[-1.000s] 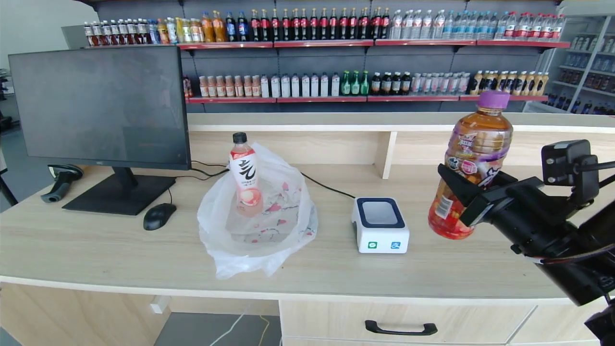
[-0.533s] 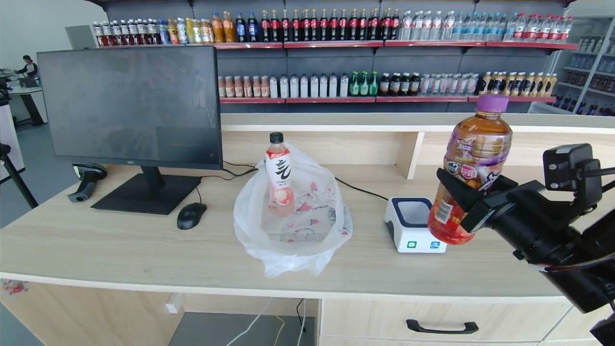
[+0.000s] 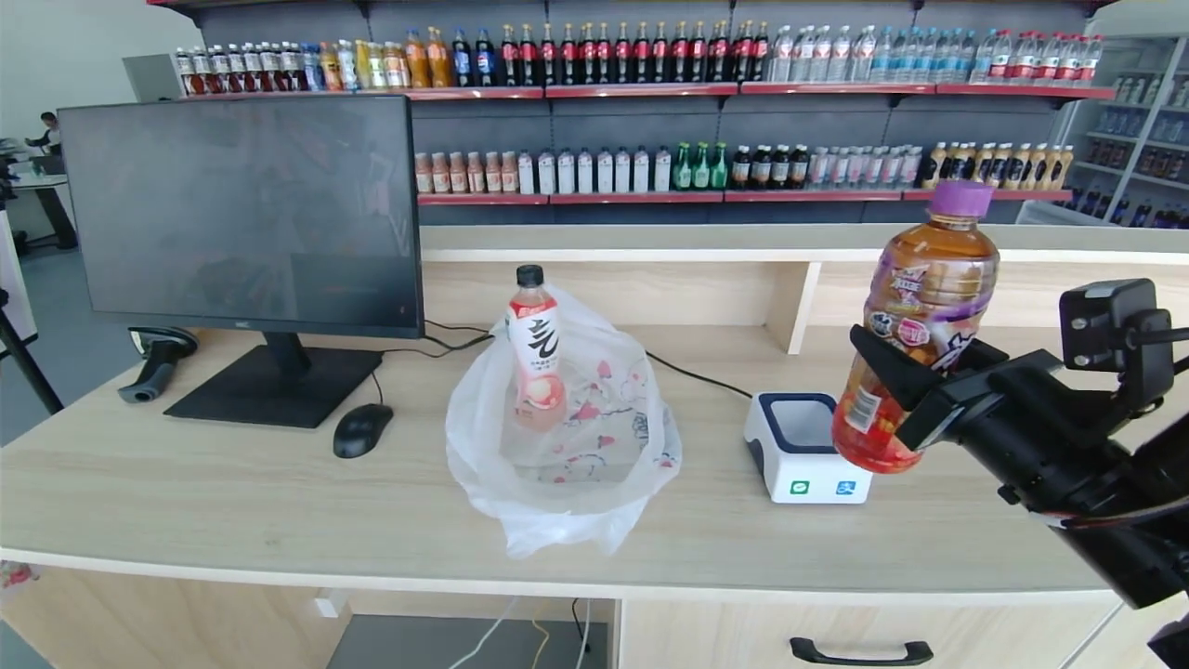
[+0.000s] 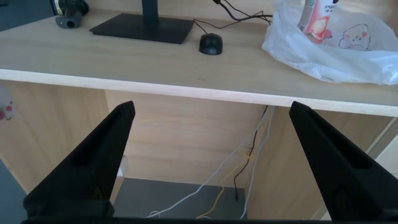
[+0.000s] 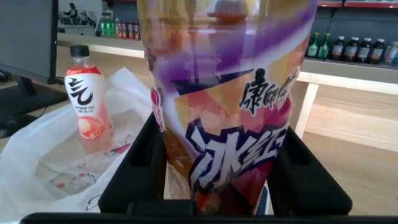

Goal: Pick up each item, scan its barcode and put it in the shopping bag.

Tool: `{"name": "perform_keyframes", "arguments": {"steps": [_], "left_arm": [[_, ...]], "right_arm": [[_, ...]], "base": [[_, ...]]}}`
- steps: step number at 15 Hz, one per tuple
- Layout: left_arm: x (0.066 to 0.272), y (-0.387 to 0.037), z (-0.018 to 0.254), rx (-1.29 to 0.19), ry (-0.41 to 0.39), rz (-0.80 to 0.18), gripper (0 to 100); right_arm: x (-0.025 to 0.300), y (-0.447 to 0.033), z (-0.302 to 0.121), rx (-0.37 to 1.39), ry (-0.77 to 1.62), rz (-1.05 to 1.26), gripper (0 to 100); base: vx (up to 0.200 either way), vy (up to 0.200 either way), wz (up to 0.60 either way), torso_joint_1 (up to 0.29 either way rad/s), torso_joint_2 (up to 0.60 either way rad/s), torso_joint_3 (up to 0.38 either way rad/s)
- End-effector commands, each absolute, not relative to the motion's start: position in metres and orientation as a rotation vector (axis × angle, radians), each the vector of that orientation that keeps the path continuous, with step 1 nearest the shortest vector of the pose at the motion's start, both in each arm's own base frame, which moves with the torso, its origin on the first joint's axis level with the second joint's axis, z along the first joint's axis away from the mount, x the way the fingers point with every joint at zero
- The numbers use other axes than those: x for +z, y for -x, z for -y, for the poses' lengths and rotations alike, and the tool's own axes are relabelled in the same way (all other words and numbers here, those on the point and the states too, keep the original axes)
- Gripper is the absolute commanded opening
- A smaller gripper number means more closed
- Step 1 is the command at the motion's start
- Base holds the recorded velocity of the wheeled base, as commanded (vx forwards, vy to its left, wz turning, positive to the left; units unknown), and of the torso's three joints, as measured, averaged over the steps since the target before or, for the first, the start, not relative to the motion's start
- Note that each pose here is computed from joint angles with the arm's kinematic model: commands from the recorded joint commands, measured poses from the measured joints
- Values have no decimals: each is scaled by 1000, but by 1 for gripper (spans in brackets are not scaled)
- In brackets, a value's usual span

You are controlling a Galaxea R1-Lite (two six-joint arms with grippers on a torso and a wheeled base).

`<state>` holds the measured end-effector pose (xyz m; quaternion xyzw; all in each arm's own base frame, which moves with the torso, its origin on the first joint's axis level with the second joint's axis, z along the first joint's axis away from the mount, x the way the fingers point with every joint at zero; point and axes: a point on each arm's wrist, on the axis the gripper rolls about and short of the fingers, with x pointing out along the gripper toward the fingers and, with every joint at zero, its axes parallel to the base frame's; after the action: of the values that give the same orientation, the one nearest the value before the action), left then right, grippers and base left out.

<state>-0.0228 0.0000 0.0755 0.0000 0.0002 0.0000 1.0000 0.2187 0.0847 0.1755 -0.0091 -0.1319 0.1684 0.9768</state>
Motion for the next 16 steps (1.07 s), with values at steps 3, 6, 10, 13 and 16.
{"name": "perform_keyframes", "arguments": {"steps": [3, 6, 10, 13, 16], "left_arm": [[75, 23, 0, 0, 0, 0, 100], [75, 23, 0, 0, 0, 0, 100], [75, 23, 0, 0, 0, 0, 100], [75, 23, 0, 0, 0, 0, 100], [75, 23, 0, 0, 0, 0, 100]], "right_arm": [[178, -221, -85, 333, 21, 276, 0], [180, -227, -87, 334, 16, 286, 0], [182, -254, -102, 425, 61, 328, 0], [182, -271, -105, 450, 189, 374, 0], [174, -280, -108, 427, 297, 374, 0]], "base": [[0, 0, 0, 0, 0, 0], [0, 0, 0, 0, 0, 0], [0, 0, 0, 0, 0, 0], [0, 0, 0, 0, 0, 0], [0, 0, 0, 0, 0, 0]]}}
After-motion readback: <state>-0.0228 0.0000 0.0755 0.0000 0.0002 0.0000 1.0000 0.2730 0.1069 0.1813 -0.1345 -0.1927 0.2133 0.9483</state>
